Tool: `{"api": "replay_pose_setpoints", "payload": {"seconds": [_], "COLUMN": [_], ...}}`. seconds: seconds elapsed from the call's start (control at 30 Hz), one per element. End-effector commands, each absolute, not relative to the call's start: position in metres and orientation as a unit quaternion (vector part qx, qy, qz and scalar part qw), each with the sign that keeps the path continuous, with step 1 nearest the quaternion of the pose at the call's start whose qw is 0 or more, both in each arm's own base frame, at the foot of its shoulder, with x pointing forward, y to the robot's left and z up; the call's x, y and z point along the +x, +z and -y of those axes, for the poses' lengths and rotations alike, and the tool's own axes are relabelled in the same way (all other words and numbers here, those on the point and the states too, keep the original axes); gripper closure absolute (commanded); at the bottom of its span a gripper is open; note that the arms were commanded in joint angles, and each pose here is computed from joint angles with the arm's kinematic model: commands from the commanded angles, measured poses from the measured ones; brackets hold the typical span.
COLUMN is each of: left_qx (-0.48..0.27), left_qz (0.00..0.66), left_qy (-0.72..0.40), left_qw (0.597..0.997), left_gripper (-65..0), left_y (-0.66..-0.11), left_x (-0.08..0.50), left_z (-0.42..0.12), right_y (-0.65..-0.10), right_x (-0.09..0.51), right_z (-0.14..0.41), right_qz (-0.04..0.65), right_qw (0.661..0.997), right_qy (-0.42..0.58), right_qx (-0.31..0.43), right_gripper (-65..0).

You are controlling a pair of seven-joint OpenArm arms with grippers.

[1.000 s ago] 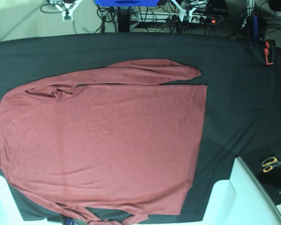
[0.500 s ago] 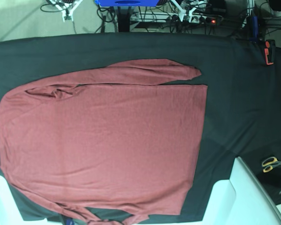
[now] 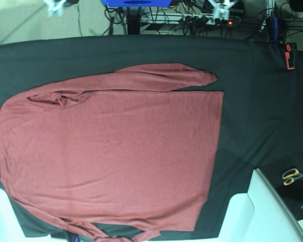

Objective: Fold the T-shirt properly
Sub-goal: 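Move the left gripper to the red shirt's sleeve and shoulder edge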

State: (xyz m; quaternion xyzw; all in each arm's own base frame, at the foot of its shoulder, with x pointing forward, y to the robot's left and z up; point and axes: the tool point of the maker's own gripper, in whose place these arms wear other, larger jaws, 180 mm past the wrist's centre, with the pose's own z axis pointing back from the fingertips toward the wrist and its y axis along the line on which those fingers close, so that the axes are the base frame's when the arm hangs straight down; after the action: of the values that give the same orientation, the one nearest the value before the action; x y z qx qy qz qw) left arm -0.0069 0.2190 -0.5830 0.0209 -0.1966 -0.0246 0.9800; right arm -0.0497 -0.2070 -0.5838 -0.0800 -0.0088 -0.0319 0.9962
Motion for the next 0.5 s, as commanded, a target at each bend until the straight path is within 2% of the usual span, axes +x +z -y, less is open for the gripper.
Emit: {"api": "replay_pose_setpoints", "payload": {"seconds": [0.0, 0.17, 0.33, 0.47], "left_qx": [0.034, 0.053, 0.059, 0.039], "left_qz": [0.205, 0.261, 0.338, 0.443], "left_qy": [-0.025, -0.034, -0.036, 0.056], "left_qw": [0.978, 0.963, 0.939, 0.894], "left_gripper": [0.0, 0.0, 0.0, 0.0], "left_y": [-0.573, -0.530, -0.478, -0.413], "left_x": [-0.011, 0.006, 0.043, 0.093], "left_z": [-0.231, -0.242, -0.243, -0.256], "right_y": [-0.570, -0.512, -0.448, -0.407], "right_x": [-0.055, -0.032, 0.022, 0.081], "right_z": [0.225, 0.249, 0.248, 0.243], "right_qz": [0.004, 0.034, 0.142, 0.236], "right_qw": [0.994, 0.988, 0.978, 0.961], "right_qy": [-0.040, -0.059, -0.034, -0.011], "right_qx": [-0.100, -0.135, -0.149, -0.145], "right_gripper": [-0.6, -0.6, -1.5, -1.8]}}
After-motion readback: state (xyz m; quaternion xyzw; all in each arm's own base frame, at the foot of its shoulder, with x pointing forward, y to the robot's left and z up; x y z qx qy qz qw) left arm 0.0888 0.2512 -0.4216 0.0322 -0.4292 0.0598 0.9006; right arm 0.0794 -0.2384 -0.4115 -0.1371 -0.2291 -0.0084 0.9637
